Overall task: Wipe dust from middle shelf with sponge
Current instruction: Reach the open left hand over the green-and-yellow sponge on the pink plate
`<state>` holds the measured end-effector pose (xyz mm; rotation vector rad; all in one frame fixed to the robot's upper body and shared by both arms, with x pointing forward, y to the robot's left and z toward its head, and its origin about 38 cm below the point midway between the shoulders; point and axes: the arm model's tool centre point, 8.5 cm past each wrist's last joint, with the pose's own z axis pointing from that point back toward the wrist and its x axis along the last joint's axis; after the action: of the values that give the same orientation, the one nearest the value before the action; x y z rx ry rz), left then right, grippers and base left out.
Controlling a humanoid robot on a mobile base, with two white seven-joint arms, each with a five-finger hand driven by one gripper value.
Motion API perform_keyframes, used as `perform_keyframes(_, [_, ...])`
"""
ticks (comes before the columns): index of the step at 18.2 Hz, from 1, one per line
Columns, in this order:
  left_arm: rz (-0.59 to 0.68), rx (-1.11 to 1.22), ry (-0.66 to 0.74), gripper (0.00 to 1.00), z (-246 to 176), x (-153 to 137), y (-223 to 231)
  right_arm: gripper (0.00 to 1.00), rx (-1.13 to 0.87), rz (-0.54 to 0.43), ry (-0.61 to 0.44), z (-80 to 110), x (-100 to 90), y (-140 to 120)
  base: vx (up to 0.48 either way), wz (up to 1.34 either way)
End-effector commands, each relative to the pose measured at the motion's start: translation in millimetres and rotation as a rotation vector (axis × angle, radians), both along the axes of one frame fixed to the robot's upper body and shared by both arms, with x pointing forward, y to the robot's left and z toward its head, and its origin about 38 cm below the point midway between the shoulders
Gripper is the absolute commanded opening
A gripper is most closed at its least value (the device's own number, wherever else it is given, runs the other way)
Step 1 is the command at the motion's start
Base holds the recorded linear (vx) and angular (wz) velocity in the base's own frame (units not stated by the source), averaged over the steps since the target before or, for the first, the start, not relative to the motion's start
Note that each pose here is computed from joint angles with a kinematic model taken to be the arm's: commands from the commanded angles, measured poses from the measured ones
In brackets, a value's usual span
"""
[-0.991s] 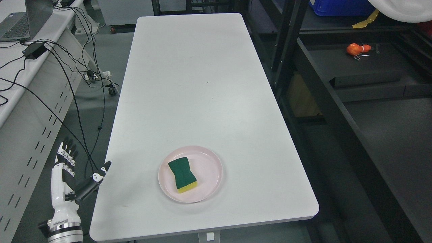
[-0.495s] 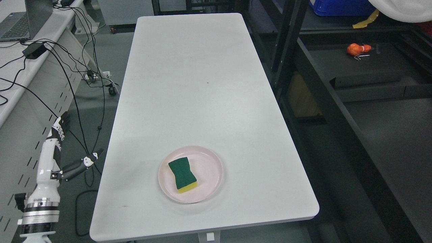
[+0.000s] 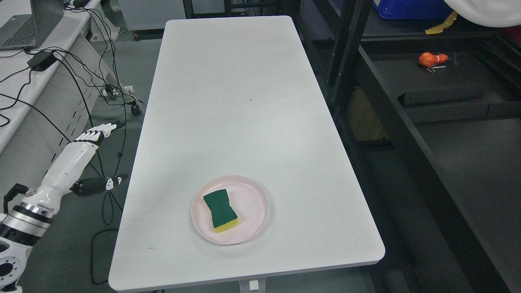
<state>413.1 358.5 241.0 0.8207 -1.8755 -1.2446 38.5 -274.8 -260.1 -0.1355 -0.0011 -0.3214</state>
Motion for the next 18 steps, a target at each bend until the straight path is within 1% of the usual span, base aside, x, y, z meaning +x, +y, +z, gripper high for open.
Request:
perform_keyframes(1, [-0.117, 0.497, 0.1, 0.94, 12.2, 41.9, -26.4, 1.0, -0.021, 0.0, -0.017, 1.3, 5.9, -12.5, 0.0, 0.0])
perform_keyframes(2, [-0.145, 0.559, 0.114, 0.92, 8.6, 46.3, -41.0, 1.0, -0.021, 0.0, -0.017, 1.3, 5.9, -12.5, 0.0, 0.0])
perform_keyframes(4, [-0.195, 0.658, 0.124, 0.92, -3.8, 51.2, -68.5, 1.0, -0.021, 0.0, -0.017, 1.3, 5.9, -12.5, 0.0, 0.0])
perform_keyframes(7, [-0.287, 0.703, 0.131, 0.92, -29.3, 48.8, -115.0, 1.0, -0.021, 0.0, -0.017, 1.3, 5.9, -12.5, 0.0, 0.0])
perform_keyframes(11, [-0.378, 0.731, 0.119, 0.92, -38.9, 43.9, -151.7, 1.0, -0.021, 0.0, -0.017, 1.3, 5.9, -12.5, 0.0, 0.0])
perform_keyframes(15, [-0.478, 0.735, 0.077, 0.92, -34.0, 25.5, -201.4, 1.0, -0.021, 0.0, -0.017, 1.3, 5.9, -12.5, 0.0, 0.0])
perform_keyframes(18, [-0.474, 0.774, 0.033, 0.92, -16.7, 18.8, -201.2, 1.0, -0.021, 0.0, -0.017, 1.3, 5.9, -12.5, 0.0, 0.0])
